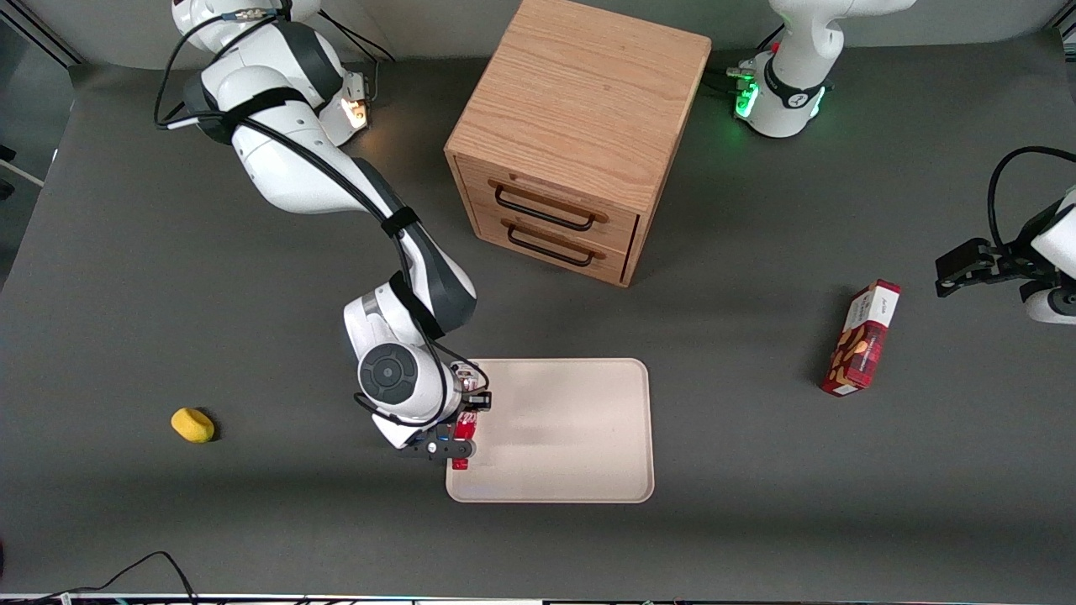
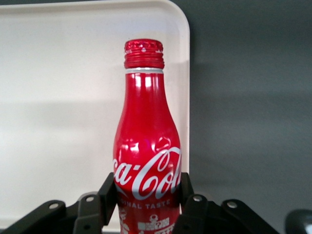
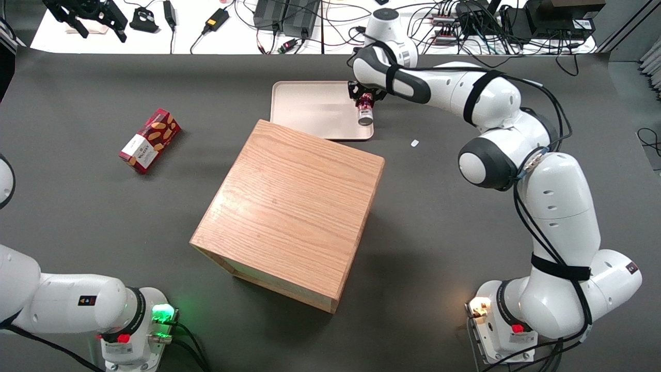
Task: Place coke bottle on tray
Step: 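Lower the bottle onto the tray and open the right gripper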
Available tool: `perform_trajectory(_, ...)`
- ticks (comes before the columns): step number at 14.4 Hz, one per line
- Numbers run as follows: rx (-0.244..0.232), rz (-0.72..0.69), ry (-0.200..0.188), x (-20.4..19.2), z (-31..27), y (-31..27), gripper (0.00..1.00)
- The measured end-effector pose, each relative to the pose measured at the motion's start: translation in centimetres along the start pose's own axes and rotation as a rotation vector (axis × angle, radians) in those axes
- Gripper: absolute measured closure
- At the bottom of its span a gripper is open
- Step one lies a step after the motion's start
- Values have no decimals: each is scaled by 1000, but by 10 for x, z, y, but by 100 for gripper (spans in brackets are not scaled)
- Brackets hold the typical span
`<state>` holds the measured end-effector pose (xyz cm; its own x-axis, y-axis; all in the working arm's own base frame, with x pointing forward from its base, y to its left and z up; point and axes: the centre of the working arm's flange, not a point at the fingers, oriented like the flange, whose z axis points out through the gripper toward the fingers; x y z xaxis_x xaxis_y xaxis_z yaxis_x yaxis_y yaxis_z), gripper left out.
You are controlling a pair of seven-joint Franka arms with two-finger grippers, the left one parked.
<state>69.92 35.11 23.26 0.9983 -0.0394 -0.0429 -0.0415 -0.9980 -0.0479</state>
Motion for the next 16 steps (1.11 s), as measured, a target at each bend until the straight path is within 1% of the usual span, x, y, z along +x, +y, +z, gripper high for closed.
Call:
perform_trajectory(2, 4, -13, 5, 1, 13, 0, 45)
perform_trajectory(5, 18, -16, 30, 4, 26, 0, 45)
perform_trajectory(12, 25, -19, 41, 5, 39, 0, 45)
perform_trajectory(14, 27, -19, 44, 6, 38, 0, 30)
perform_trajectory(15, 28, -19, 46, 6, 37, -1, 22)
perform_trajectory(16, 29, -19, 48, 7, 36, -1, 11)
